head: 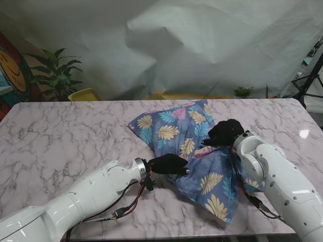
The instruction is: Put a pillowcase on a pillow
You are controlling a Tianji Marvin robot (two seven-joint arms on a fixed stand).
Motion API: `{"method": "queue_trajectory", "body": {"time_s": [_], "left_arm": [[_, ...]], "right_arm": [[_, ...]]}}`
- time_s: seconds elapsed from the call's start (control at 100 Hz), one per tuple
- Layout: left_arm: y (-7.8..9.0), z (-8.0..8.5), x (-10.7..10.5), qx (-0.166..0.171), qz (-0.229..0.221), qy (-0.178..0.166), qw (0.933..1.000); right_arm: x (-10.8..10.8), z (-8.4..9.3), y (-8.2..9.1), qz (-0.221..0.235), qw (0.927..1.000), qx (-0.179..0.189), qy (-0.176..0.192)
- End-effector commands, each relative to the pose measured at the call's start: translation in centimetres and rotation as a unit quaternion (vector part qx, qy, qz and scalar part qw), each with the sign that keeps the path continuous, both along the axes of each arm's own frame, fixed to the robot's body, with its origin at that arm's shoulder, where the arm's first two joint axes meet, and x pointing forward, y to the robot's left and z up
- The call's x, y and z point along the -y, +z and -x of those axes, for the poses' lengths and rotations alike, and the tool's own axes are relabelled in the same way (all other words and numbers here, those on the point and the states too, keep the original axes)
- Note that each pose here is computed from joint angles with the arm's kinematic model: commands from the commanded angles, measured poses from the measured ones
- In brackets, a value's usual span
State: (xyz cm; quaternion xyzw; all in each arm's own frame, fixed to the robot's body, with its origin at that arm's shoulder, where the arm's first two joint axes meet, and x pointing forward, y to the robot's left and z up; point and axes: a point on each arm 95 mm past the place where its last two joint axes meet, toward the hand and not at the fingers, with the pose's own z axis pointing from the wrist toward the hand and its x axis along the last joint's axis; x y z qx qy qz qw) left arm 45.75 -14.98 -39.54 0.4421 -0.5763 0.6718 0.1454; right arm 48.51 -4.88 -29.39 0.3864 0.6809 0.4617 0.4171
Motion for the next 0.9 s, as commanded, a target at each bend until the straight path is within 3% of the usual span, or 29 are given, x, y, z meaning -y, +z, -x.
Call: {"method": "queue_trajectory", "body": {"time_s": [0.0,0.27,0.52,0.7,0.89], "left_arm": [[-1.3,0.6,-1.4,-0.017,-0.017,0.006,0.9997],[0.5,1.6,-1.7,-0.043,0.028,0.009,0.9987],[2.0,2.4,-2.7,-0.077,0.056,-0.007,0.9955],[2.1,1.9,-3.1,-0.063,0.024,0.001,0.9977],[1.5,1.4,-2.9,-0.057,-0.02,-0.006,0.9982]], "right_arm": [[0.6,0.2,-1.5,0.01,0.9998,-0.019,0.002],[2.0,0.1,-3.8,0.024,0.998,-0.057,0.007],[2.9,-0.1,-4.5,0.025,0.9974,-0.067,-0.006],[3.0,0.3,-4.1,0.009,0.9981,-0.058,-0.02],[2.2,2.5,-1.9,-0.039,0.9981,-0.034,-0.034]]}}
